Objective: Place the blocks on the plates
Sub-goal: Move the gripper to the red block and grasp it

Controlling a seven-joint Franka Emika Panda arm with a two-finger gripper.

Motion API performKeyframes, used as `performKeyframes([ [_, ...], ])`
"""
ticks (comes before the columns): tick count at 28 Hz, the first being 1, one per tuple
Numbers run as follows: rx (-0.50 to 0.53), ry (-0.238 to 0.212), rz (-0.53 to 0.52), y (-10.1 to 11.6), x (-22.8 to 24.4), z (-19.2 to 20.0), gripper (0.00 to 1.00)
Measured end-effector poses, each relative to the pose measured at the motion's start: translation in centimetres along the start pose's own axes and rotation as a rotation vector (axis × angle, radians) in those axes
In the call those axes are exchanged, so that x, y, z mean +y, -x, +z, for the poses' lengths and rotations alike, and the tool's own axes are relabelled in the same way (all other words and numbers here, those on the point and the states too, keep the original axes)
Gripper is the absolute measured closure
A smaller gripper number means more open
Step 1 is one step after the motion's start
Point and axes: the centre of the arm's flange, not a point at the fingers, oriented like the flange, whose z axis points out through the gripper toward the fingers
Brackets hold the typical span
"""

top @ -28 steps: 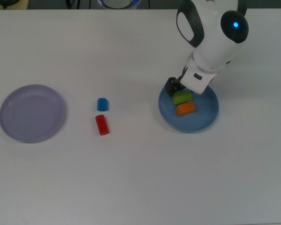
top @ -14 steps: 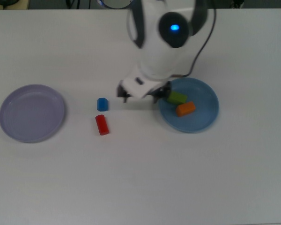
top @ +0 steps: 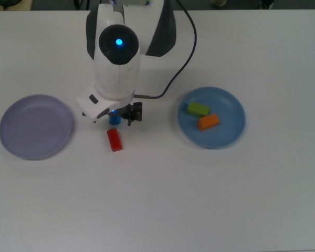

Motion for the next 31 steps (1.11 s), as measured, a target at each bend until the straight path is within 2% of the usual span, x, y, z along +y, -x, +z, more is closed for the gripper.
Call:
performKeyframes([
  [9, -0.024, -0.004, 0.006, -1.0, 0.2, 3.2, 0.01],
  [11, -0.013, -0.007, 0.008, -1.5, 0.3, 3.8, 0.07],
  [13, 0.013, -0.012, 0.010, -2.1, 0.4, 4.2, 0.15],
  [14, 0.031, -0.015, 0.013, -2.4, 0.5, 4.4, 0.22],
  [15, 0.040, -0.017, 0.015, -2.6, 0.6, 4.5, 0.24],
  [18, 0.057, -0.019, 0.020, -2.9, 0.9, 4.5, 0.35],
  [19, 0.059, -0.019, 0.023, -2.9, 1.1, 4.5, 0.43],
  [24, 0.061, -0.019, 0.034, -3.0, 1.8, 4.4, 0.62],
  [26, 0.062, -0.019, 0.035, -3.0, 1.9, 4.4, 0.67],
  [31, 0.063, -0.020, 0.035, -3.1, 1.9, 4.4, 0.67],
])
